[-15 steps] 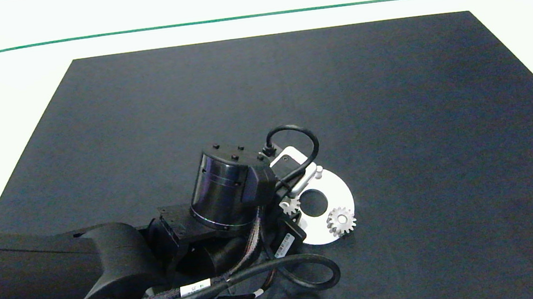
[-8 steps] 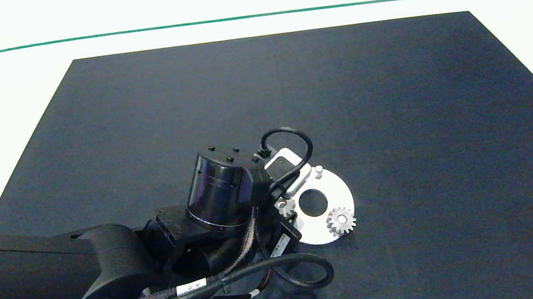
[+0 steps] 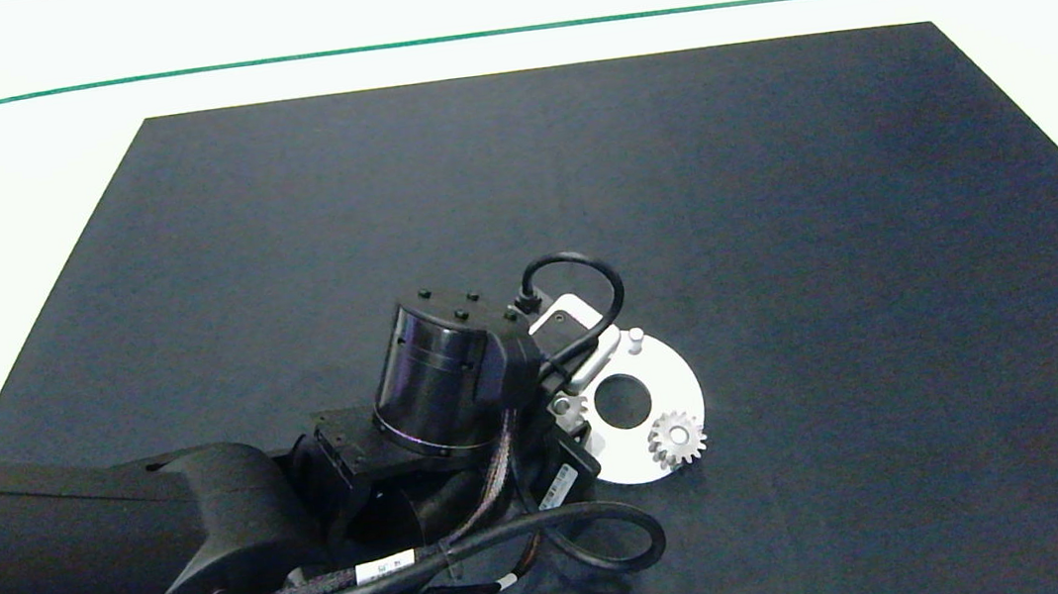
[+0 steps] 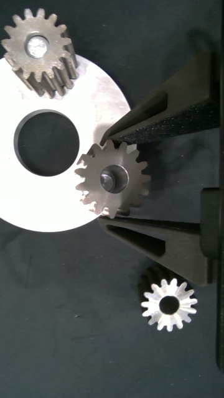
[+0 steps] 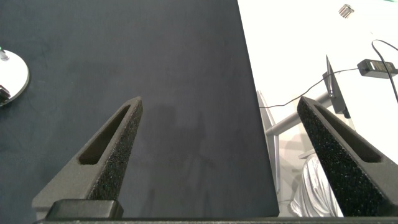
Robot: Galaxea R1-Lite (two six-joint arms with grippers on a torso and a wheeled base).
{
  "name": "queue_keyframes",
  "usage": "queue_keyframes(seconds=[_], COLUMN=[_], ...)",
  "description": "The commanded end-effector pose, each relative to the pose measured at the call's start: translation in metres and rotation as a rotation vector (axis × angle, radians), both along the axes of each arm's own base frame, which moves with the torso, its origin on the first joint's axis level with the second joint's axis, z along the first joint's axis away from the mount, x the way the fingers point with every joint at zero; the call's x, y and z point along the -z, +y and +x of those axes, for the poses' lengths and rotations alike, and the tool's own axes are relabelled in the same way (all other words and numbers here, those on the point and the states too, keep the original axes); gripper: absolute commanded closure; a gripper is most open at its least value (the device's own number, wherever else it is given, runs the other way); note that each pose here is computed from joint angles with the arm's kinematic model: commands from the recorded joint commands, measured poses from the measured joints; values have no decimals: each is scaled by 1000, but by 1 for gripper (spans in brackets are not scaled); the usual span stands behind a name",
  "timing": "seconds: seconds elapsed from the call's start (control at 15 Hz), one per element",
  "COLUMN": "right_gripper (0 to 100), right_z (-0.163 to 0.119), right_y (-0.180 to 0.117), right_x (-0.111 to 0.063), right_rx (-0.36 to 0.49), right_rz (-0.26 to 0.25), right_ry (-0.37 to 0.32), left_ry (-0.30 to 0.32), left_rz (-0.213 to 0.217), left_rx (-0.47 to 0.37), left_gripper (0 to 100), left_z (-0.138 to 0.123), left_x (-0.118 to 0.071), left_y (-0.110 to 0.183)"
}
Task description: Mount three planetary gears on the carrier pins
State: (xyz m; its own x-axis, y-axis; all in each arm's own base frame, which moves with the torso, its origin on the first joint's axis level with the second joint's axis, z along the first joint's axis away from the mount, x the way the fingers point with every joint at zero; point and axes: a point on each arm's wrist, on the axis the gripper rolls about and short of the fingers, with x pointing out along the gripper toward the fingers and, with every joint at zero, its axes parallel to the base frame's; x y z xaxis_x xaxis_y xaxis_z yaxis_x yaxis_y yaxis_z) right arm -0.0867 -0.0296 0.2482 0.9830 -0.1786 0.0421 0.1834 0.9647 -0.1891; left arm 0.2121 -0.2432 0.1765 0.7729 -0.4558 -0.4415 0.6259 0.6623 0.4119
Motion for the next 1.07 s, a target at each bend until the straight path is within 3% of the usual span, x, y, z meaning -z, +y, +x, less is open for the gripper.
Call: queue_keyframes(seconds=[0.07, 0.27, 0.33, 1.07], right_gripper=[0, 0, 0, 0], right_z=[0, 0, -1, -1], right_y=[0, 0, 0, 0], right_x=[0, 0, 0, 0], right_rx=[2, 2, 0, 2], right_rz=[-2, -2, -1, -1], right_ry=[3, 2, -1, -3], left_ry=[-2, -1, -1, -12], left_rz=[1, 6, 6, -7], left_rx=[0, 7, 9, 10], left_gripper=[87, 87, 0, 0], left_z=[0, -1, -1, 2], left_x=[0, 1, 1, -3], left_y=[0, -2, -2, -6])
